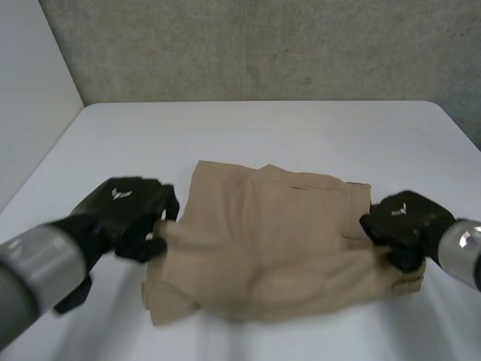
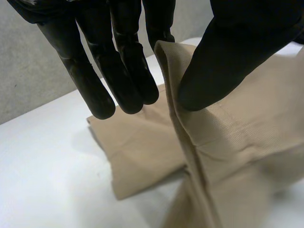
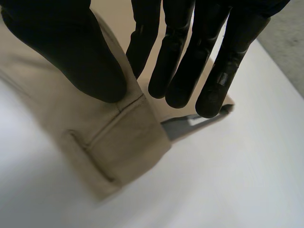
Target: Fold the shorts.
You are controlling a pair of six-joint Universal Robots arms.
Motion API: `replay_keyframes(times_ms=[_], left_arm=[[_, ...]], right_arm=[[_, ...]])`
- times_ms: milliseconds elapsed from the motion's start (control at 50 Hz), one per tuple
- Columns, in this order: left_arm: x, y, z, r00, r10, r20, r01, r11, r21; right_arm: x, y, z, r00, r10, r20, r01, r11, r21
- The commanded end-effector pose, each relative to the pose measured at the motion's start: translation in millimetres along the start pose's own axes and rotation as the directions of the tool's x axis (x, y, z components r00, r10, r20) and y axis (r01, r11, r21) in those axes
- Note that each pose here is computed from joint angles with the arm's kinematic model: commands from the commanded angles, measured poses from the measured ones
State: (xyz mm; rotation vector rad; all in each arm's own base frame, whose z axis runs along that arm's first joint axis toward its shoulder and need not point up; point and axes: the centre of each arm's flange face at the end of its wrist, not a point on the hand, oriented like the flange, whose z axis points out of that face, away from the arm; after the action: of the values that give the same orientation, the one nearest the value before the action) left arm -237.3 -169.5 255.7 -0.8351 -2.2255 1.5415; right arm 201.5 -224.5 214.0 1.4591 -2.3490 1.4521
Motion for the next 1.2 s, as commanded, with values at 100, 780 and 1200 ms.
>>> replay_keyframes(times_ms=[100, 780, 1200], left_arm=[[-41.1, -11.7, 135.7, 0.988, 0.037, 0.147, -0.038, 0.999, 0.002], [-60.0, 32.0, 301.3, 0.926, 0.25, 0.282, -0.325, 0.909, 0.261], [-19.2, 0.5, 257.6, 0.931, 0.293, 0.219, -0.359, 0.843, 0.4]], right_arm=[[26.1, -18.9, 82.9, 0.986, 0.011, -0.164, 0.007, 0.994, 0.109], [39.0, -8.4, 224.9, 0.898, -0.114, -0.424, 0.227, 0.947, 0.227], [69.6, -42.2, 172.4, 0.952, 0.186, -0.243, -0.067, 0.902, 0.426]])
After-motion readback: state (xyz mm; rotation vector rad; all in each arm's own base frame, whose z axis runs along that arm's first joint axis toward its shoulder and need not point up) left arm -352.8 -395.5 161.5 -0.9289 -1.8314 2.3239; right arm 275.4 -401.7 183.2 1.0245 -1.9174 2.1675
